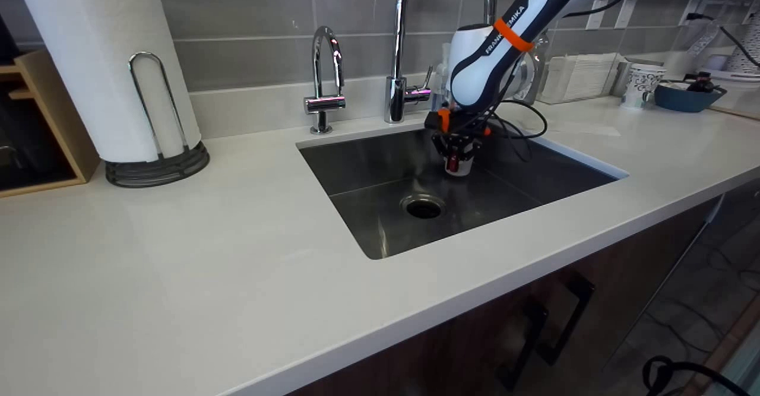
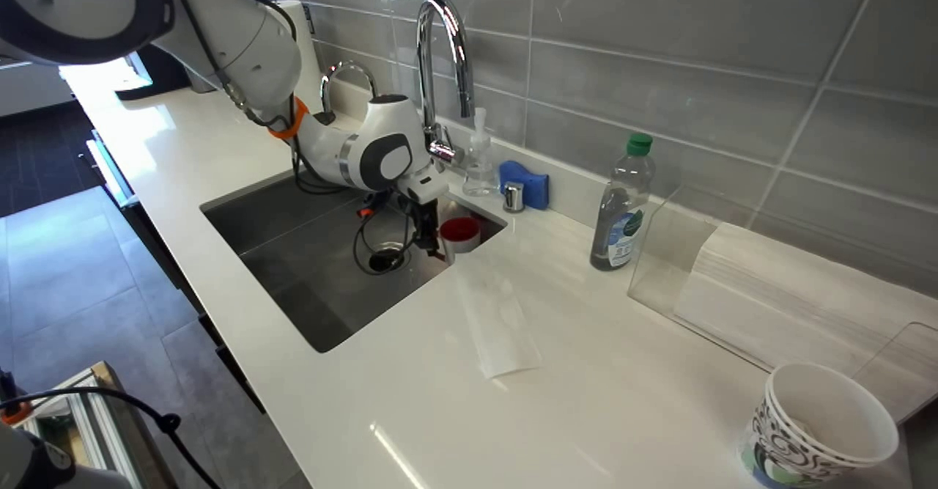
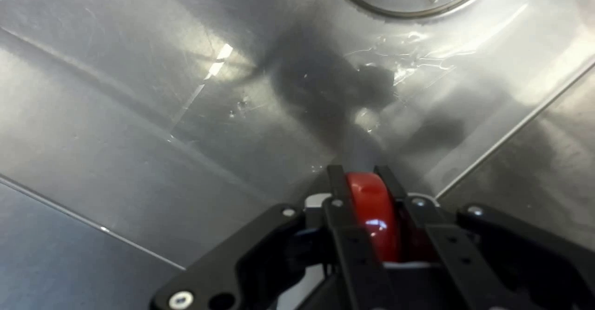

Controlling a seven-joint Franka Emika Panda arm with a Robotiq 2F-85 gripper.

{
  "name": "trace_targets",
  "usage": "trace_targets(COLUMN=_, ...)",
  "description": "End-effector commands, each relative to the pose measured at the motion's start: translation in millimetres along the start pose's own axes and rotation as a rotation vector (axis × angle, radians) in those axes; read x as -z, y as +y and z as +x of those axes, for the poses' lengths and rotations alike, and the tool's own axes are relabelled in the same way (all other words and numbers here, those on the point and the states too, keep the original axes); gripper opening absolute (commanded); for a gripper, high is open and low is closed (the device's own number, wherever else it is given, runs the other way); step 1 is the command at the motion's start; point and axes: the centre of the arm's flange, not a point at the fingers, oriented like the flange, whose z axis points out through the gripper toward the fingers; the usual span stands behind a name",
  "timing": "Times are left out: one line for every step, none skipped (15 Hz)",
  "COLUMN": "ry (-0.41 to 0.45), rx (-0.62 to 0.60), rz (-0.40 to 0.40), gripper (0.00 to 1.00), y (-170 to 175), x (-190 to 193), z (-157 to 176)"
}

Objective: Pour the liquid out of the mug in the sink then place the mug on the right side of the counter.

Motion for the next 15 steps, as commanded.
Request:
trace_targets(ry=-0.003, rx=-0.002, rz=0.017, gripper=0.05, y=4, x=36, z=-17)
trace_targets(ry=-0.016, rx=0.012, rz=0.008, gripper=0.05, y=4, x=39, z=-23)
trace_targets(ry=-0.021, rx=0.018, rz=-0.005, gripper=0.05, y=4, x=41, z=-29)
trace_targets(ry=-0.032, rx=0.025, rz=-0.018, gripper=0.05, y=5, x=43, z=-34)
trace_targets(ry=-0.055, rx=0.041, rz=-0.028, gripper=0.05, y=6, x=44, z=-41)
trace_targets(ry=-0.08, rx=0.055, rz=-0.039, gripper=0.05, y=8, x=45, z=-47)
trace_targets(ry=-0.11, rx=0.072, rz=-0.048, gripper=0.05, y=10, x=47, z=-55)
trace_targets(ry=-0.131, rx=0.085, rz=-0.054, gripper=0.05, y=11, x=49, z=-60)
trace_targets(ry=-0.163, rx=0.098, rz=-0.057, gripper=0.05, y=13, x=54, z=-66)
trace_targets(ry=-0.189, rx=0.107, rz=-0.06, gripper=0.05, y=15, x=57, z=-72)
trace_targets(ry=-0.223, rx=0.115, rz=-0.059, gripper=0.05, y=16, x=62, z=-75)
trace_targets(ry=-0.274, rx=0.116, rz=-0.054, gripper=0.05, y=18, x=69, z=-78)
trace_targets(ry=-0.314, rx=0.121, rz=-0.045, gripper=0.05, y=19, x=74, z=-80)
trace_targets(ry=-0.358, rx=0.122, rz=-0.029, gripper=0.05, y=20, x=81, z=-80)
trace_targets(ry=-0.415, rx=0.129, rz=-0.016, gripper=0.05, y=21, x=88, z=-79)
